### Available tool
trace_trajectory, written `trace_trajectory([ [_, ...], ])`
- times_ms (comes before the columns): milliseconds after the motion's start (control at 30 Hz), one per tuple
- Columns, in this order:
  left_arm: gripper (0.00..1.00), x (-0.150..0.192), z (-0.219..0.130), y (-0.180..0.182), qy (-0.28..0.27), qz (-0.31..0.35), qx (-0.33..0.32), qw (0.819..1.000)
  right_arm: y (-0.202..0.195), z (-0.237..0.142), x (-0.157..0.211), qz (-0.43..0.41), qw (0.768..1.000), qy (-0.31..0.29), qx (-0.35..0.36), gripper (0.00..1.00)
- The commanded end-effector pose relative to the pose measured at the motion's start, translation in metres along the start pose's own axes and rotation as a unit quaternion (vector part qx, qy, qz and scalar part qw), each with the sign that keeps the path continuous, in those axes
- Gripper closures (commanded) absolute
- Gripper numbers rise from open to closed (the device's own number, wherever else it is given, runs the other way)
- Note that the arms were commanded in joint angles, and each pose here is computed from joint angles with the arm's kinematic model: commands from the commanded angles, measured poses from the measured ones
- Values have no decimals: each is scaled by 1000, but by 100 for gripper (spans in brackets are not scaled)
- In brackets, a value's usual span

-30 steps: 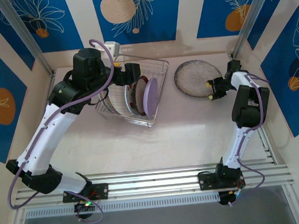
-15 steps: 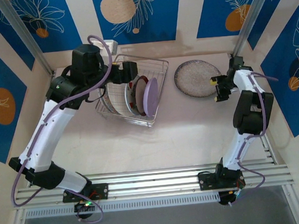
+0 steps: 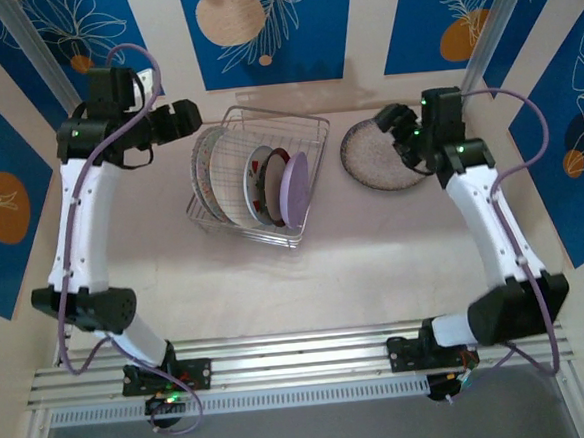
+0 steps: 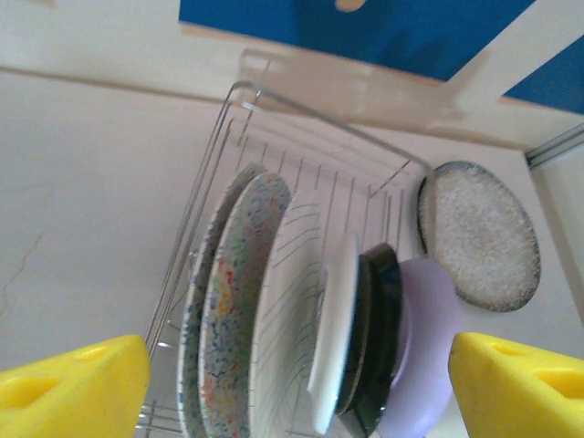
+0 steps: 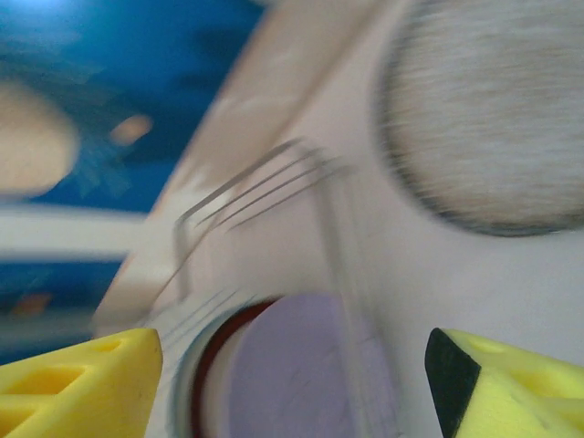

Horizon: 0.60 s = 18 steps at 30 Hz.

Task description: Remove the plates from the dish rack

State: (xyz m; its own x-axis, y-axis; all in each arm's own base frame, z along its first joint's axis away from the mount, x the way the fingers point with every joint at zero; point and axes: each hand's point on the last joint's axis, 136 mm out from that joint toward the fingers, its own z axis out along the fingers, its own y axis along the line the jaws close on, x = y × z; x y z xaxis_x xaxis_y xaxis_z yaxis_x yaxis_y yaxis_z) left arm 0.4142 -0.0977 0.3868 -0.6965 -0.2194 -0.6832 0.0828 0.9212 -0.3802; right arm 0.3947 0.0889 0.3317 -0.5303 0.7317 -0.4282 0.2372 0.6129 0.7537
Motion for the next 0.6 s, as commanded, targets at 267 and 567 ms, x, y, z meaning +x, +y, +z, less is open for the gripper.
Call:
trace_trajectory([
  [267, 25, 10, 54, 42, 98, 2, 30, 995, 129, -132, 105, -286, 890, 62, -350, 22],
  [567, 35, 16, 83, 56, 129, 23, 38, 991, 124, -172, 102, -326, 877, 38, -351, 18],
])
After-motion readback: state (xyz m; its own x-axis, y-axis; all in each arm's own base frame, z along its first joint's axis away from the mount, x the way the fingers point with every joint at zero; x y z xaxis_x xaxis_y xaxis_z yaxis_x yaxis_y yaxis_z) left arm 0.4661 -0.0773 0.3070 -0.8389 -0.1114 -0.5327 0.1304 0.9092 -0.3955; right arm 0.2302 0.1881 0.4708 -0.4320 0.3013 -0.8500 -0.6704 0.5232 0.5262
